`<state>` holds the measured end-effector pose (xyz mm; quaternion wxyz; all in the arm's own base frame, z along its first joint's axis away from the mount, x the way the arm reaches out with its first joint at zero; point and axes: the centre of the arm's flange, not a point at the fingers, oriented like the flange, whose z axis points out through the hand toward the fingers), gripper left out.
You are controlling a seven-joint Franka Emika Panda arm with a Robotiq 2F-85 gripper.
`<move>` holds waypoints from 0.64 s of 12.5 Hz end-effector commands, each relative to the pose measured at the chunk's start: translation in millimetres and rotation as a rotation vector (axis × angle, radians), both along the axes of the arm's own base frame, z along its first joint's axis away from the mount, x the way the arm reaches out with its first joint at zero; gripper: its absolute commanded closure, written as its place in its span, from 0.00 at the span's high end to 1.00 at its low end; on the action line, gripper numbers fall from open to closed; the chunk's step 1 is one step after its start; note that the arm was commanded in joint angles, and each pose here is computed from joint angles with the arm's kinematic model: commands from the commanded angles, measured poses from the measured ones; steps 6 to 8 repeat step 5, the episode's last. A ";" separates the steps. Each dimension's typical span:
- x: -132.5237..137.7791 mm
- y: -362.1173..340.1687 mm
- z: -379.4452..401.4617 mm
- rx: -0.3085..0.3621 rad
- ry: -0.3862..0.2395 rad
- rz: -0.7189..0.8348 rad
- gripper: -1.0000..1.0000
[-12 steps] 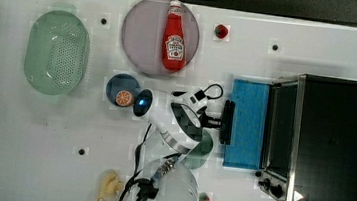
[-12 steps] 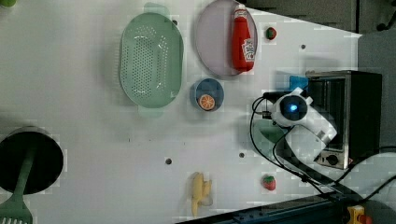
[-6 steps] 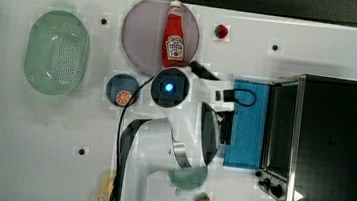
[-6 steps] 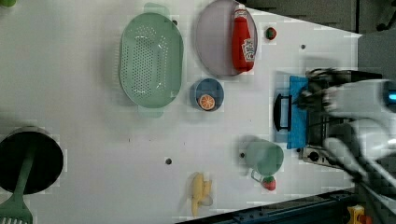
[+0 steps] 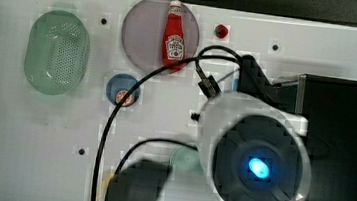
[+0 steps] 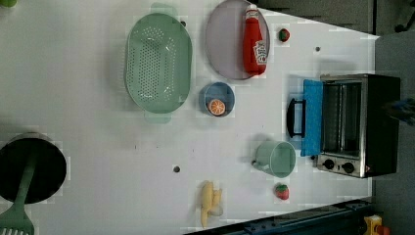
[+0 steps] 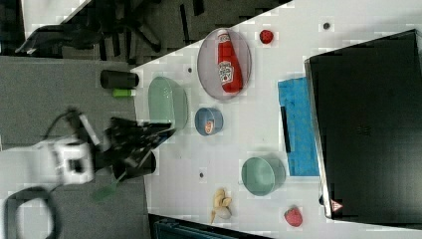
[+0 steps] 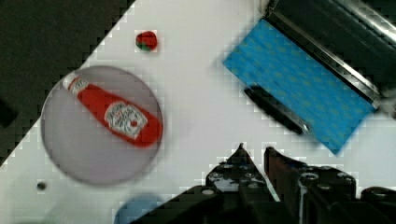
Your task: Flap open oven.
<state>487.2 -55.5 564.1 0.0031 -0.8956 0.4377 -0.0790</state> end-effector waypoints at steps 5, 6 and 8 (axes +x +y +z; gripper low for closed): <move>-11.6 14.1 44.1 0.029 0.085 -0.030 0.17; -11.6 14.1 44.1 0.029 0.085 -0.030 0.17; -11.6 14.1 44.1 0.029 0.085 -0.030 0.17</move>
